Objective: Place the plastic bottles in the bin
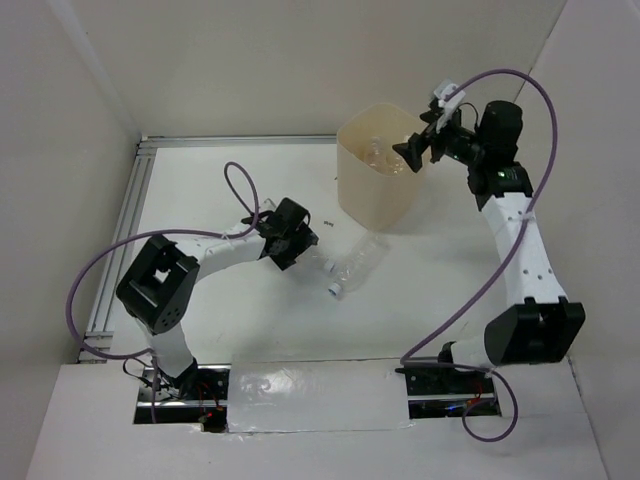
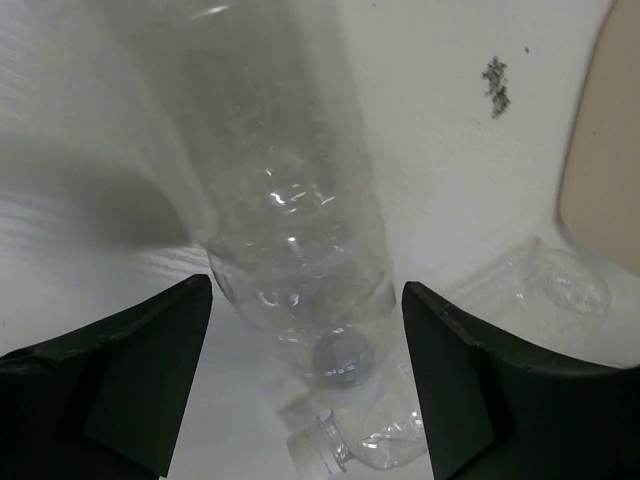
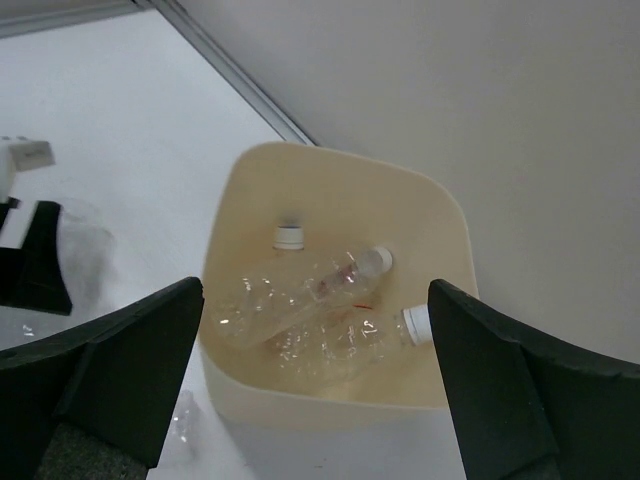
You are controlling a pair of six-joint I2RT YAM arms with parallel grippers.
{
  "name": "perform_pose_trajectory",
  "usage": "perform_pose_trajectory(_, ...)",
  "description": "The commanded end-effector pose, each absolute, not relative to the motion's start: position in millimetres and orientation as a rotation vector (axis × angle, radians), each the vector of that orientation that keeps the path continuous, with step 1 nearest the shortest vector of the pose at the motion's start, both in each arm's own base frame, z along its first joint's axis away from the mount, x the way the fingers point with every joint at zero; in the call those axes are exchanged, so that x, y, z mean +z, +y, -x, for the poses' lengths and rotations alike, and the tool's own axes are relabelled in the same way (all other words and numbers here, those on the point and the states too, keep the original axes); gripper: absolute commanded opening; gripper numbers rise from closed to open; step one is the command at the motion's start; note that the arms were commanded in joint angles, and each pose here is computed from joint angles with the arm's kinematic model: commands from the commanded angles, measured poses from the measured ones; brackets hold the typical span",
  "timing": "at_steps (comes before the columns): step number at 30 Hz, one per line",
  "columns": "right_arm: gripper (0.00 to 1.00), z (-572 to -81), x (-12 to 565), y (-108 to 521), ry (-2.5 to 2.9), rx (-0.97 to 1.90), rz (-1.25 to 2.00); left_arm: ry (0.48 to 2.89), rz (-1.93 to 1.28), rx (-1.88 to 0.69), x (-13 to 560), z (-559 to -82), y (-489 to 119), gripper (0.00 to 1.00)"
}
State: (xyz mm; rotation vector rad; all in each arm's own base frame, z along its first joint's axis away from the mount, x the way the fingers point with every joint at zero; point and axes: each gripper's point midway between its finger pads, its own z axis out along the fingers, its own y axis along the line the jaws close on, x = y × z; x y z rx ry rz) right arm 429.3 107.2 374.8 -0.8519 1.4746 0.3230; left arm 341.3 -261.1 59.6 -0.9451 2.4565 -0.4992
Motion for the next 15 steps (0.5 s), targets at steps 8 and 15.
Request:
perform_pose_trajectory(8,1.00,-340,381,115,1.407,0.490,0.942,2.506,0.965,-0.355,23,-353,-268,0.94)
perform_pose_trajectory(15,0.77,-302,358,113,1.427,0.599,1.027,2.518,0.849,-0.364,43,-343,-263,0.29)
